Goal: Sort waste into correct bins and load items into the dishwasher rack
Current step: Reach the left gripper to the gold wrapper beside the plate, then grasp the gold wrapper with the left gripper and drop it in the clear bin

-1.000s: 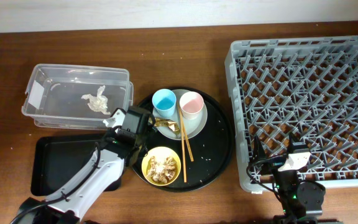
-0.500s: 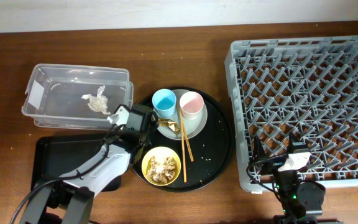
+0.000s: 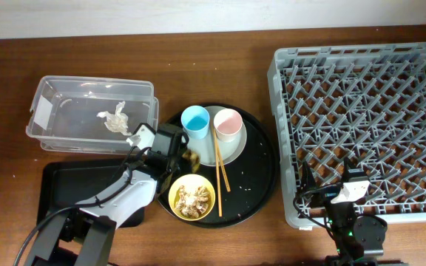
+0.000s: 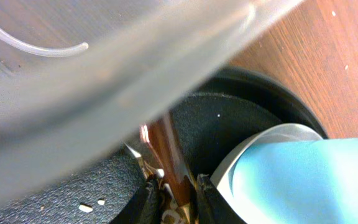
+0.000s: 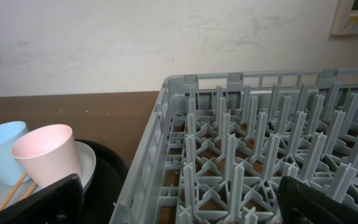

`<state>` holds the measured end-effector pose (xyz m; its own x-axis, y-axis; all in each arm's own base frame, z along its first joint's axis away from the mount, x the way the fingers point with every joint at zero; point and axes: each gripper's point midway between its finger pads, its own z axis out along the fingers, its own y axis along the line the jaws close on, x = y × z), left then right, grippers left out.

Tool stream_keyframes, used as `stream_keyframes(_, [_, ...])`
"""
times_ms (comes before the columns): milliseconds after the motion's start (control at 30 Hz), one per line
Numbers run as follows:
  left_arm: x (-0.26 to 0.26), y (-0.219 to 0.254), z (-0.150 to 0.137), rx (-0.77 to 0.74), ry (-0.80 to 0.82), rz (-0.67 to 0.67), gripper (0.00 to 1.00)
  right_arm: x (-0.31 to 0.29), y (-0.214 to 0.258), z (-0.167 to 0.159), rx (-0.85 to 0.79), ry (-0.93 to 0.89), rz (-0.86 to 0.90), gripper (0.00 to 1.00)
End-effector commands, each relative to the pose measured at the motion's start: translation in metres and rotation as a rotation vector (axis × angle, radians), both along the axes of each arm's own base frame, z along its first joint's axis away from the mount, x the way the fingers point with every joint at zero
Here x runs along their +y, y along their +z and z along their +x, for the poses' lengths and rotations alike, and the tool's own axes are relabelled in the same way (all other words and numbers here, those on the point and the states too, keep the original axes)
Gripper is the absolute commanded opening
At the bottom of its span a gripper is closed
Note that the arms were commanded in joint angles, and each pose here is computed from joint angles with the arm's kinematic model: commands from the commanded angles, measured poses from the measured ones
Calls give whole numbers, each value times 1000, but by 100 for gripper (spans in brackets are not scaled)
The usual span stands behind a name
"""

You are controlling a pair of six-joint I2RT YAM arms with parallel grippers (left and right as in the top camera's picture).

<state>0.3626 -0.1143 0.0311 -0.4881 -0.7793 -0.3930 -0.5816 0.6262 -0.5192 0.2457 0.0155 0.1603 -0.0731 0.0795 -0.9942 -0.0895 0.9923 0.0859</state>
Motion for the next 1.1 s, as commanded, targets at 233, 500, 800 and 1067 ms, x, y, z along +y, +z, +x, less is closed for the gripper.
stream_keyframes(233, [-36,30,-6,-32,-154,-159,1,1,-3,0,6,6,4,98])
stream_keyframes(500, [-25,102,-26,-156,-188,-159,1,1,-3,0,6,6,4,98])
stream_keyframes(800, [53,175,-17,-381,-82,54,1,1,-3,0,6,6,4,98])
stream_keyframes(1067, [150,178,-13,-348,116,123,1,1,-3,0,6,6,4,98])
